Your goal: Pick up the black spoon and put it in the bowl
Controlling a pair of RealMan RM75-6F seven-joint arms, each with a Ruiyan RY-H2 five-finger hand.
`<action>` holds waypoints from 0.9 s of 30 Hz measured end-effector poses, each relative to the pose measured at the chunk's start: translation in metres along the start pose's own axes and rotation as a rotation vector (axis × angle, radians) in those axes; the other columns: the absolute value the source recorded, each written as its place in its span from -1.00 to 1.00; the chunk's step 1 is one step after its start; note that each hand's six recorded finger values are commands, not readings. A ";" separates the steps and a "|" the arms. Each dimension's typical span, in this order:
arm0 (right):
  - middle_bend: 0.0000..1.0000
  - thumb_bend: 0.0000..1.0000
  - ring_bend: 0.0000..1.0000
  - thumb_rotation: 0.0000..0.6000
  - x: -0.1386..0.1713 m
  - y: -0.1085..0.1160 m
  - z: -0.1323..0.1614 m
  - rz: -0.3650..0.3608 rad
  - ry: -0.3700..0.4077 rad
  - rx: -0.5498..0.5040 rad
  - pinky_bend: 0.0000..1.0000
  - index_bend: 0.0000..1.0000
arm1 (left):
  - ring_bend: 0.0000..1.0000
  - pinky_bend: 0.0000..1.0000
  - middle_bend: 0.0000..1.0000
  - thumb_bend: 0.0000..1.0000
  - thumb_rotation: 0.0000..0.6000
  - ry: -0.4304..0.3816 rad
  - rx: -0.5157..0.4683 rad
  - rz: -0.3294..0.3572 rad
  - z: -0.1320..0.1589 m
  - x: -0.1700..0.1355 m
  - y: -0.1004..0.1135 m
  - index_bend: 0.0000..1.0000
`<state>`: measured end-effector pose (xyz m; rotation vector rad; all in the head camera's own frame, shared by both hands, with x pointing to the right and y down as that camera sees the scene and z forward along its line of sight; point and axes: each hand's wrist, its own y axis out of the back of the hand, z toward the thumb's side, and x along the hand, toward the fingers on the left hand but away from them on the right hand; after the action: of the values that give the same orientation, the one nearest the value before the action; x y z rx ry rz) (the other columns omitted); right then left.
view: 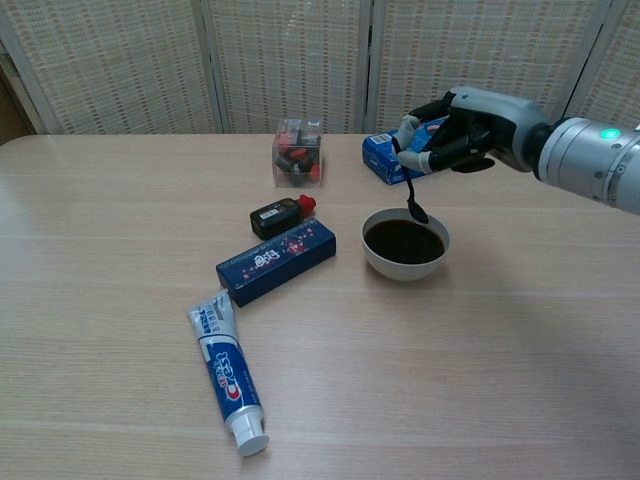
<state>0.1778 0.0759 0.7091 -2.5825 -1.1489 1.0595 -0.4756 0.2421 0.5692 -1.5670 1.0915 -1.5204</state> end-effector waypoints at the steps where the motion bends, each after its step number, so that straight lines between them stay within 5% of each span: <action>1: 1.00 0.04 1.00 1.00 -0.003 -0.003 -0.001 0.004 -0.003 -0.005 1.00 0.32 | -0.64 -0.67 -0.74 -0.52 1.00 0.001 -0.002 -0.001 0.000 0.000 0.000 -0.74; 27: 1.00 0.05 1.00 1.00 -0.039 -0.050 -0.026 0.068 -0.048 -0.076 1.00 0.34 | -0.64 -0.70 -0.74 -0.52 1.00 0.017 -0.002 -0.020 -0.008 0.002 -0.006 -0.74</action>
<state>0.1457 0.0880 0.7685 -2.6863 -1.1416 1.1184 -0.4828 0.2431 0.5760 -1.5731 1.0905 -1.5488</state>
